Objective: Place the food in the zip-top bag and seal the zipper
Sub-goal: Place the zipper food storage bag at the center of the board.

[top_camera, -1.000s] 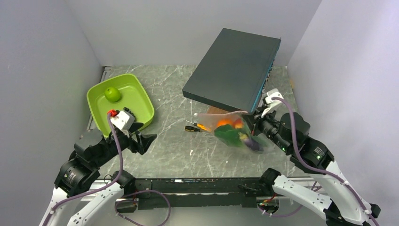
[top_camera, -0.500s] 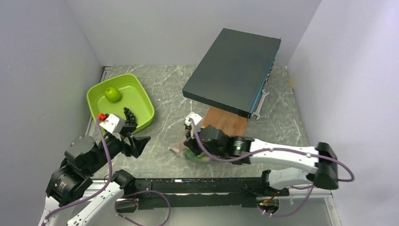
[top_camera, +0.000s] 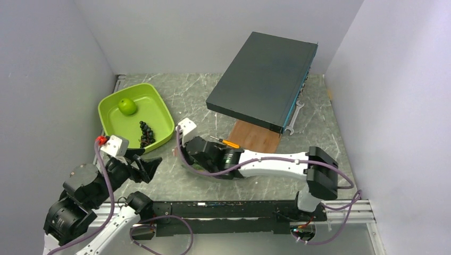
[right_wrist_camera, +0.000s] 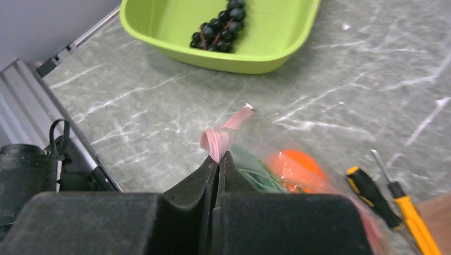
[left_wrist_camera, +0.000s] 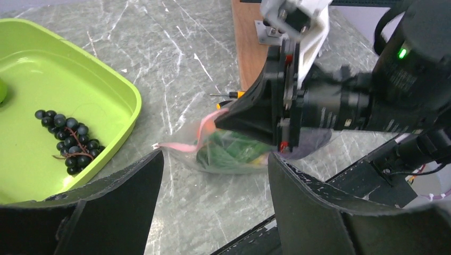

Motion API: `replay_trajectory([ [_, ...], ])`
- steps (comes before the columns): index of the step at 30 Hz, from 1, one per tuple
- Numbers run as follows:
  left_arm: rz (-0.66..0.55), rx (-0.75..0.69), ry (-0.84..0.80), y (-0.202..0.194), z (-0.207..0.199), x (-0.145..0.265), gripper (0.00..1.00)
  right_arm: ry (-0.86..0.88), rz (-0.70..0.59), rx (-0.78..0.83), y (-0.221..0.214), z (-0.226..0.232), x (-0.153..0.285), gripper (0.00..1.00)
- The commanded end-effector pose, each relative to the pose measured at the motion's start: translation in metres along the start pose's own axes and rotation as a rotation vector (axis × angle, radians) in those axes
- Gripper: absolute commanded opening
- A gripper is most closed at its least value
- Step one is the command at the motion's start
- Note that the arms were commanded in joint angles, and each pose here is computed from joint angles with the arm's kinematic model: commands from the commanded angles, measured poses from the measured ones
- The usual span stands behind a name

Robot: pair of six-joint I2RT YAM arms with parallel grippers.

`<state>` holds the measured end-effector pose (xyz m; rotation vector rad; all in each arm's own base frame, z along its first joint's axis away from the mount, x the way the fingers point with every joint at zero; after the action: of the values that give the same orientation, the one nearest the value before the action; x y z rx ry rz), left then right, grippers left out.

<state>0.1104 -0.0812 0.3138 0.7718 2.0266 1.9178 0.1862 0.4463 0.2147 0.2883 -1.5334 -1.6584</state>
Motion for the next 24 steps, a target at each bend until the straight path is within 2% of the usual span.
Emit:
replay_trajectory([
  [1, -0.055, 0.052, 0.077, 0.011, 0.01, 0.016, 0.76, 0.148, 0.016, 0.011, -0.022, 0.048, -0.015, 0.0],
  [5, -0.076, 0.076, 0.105, 0.007, 0.015, 0.025, 0.77, 0.188, 0.133, 0.078, -0.083, 0.07, -0.023, 0.0],
  [8, -0.086, 0.091, 0.116, 0.004, 0.017, 0.029, 0.78, 0.202, 0.201, 0.087, -0.113, 0.072, -0.025, 0.0],
  [16, -0.098, 0.112, 0.134, 0.001, 0.02, 0.034, 0.78, 0.155, 0.251, 0.172, -0.128, 0.055, -0.031, 0.02],
  [18, -0.098, 0.114, 0.129, 0.001, 0.019, 0.034, 0.78, 0.16, 0.256, 0.188, -0.126, 0.052, -0.031, 0.14],
  [22, -0.097, 0.117, 0.131, 0.002, 0.019, 0.035, 0.78, 0.297, 0.218, 0.246, -0.098, 0.071, -0.006, 0.55],
  [24, -0.1, 0.125, 0.142, 0.004, 0.02, 0.036, 0.78, 0.338, 0.201, 0.258, -0.082, 0.08, 0.01, 0.68],
])
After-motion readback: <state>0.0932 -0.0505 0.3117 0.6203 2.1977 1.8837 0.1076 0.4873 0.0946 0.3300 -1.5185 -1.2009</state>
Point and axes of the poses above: each gripper's point midway between its finger pads, its own x axis back along the fingers, its own z axis along the line the jaws close on, y = z × x, the point moved 1 cm from there along x, back along the fingers, and after that the axes turned 6 degrees about -x, right-handed, at the moved point
